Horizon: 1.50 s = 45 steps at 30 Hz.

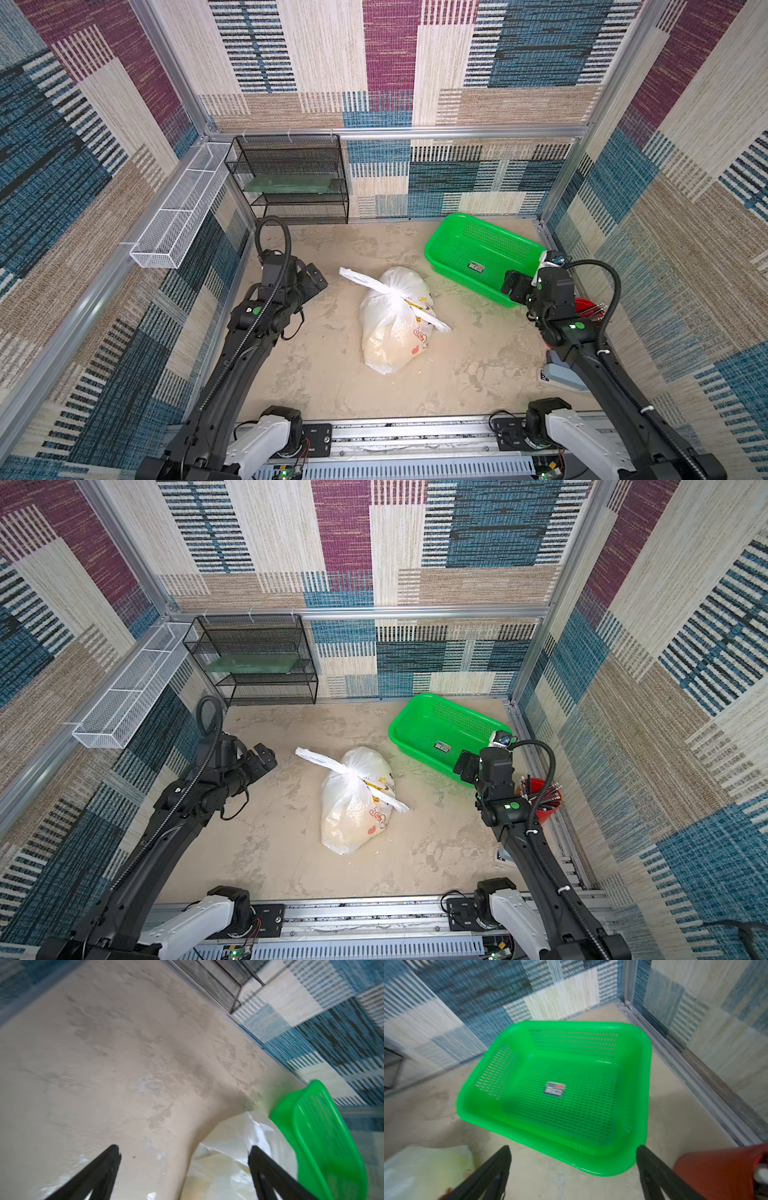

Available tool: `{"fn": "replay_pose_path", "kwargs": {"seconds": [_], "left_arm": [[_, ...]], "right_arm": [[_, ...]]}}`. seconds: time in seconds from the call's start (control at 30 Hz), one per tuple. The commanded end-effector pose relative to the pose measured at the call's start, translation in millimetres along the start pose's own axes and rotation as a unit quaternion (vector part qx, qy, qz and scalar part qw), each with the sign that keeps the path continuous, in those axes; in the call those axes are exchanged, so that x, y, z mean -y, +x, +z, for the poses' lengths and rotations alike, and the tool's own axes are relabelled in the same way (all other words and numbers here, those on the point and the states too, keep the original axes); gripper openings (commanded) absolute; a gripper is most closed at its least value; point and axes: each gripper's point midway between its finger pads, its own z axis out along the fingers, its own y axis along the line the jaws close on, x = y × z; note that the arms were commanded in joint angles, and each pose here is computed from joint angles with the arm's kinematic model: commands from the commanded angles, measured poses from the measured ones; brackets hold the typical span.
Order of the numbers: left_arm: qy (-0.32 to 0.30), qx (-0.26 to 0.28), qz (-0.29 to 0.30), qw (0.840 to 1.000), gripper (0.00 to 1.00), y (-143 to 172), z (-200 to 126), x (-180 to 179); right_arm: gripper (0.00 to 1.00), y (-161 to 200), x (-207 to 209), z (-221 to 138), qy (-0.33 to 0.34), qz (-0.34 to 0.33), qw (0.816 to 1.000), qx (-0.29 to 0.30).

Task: Place the banana into a plastic bag & tie a knot
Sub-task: Reset both arms

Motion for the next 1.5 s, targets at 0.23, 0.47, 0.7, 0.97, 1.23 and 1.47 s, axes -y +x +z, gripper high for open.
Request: {"fn": "replay_pose_path", "kwargs": {"seconds": [0.23,0.47,0.7,0.97,1.23,1.47], "left_arm": [[-0.091,0.072,0.228,0.967,0.99,7.2,33.2,-53.5],[-0.079,0.066,0.264,0.959,0.99,26.5,80.4,-64.5],[-0.046,0.074,0.241,0.967,0.99,14.6,140.7,-65.2],[0.041,0.098,0.270,0.957,0.99,23.7,169.7,-46.5],[0.067,0.110,0.279,0.952,0.99,31.6,170.0,-42.1],[0.069,0.118,0.279,0.950,0.99,31.3,168.4,-42.3]], "right_arm": [[0.95,-29.1,2.1,54.5,0.021,-0.084,0.988,0.127],[0.95,-1.1,6.5,102.9,0.025,-0.122,0.988,0.087],[0.95,1.2,-2.7,124.8,-0.044,-0.103,0.988,0.103],[0.95,13.1,-2.4,82.8,-0.082,-0.106,0.973,0.186],[0.95,10.6,3.7,86.7,-0.065,-0.094,0.977,0.182],[0.95,10.4,3.8,86.7,-0.067,-0.093,0.977,0.181]]}}
